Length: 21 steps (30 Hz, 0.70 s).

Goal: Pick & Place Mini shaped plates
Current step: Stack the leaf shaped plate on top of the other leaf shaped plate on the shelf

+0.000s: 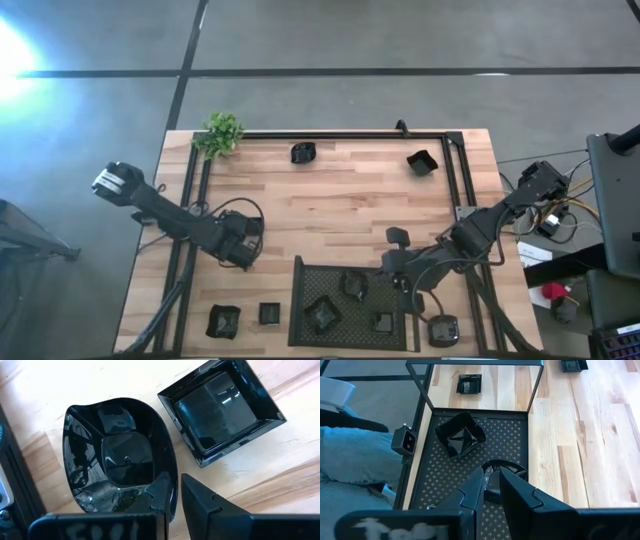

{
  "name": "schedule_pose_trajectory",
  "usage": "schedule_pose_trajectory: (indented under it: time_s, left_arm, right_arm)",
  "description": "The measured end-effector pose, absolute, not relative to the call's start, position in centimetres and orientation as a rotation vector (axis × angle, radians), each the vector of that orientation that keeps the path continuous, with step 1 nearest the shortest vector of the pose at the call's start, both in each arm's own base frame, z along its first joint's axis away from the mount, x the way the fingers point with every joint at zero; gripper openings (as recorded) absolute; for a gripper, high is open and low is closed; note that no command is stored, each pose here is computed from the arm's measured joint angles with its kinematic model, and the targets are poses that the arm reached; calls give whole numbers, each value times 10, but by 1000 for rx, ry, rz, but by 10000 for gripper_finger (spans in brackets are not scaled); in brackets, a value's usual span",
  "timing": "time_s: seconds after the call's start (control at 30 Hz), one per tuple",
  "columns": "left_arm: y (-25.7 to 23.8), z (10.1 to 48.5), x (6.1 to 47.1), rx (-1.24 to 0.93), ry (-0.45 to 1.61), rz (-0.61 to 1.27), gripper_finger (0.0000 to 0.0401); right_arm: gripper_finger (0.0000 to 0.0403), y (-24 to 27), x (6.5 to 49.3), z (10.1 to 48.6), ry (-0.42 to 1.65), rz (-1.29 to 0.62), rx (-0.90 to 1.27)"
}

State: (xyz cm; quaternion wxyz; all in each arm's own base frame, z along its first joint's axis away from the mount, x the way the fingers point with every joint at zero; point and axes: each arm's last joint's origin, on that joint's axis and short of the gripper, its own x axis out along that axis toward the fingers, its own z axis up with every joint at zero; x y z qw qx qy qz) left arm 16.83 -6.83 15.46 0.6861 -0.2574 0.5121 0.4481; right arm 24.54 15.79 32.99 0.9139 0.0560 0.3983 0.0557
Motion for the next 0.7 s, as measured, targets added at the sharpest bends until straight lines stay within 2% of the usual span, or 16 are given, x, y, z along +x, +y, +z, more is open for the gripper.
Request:
schedule_pose_trajectory:
  time_s: [0.7]
  left_arm:
    - [-68, 141, 167, -614, 1124, 960, 42]
  right_arm:
    - [61, 158, 245, 330, 820, 115, 115]
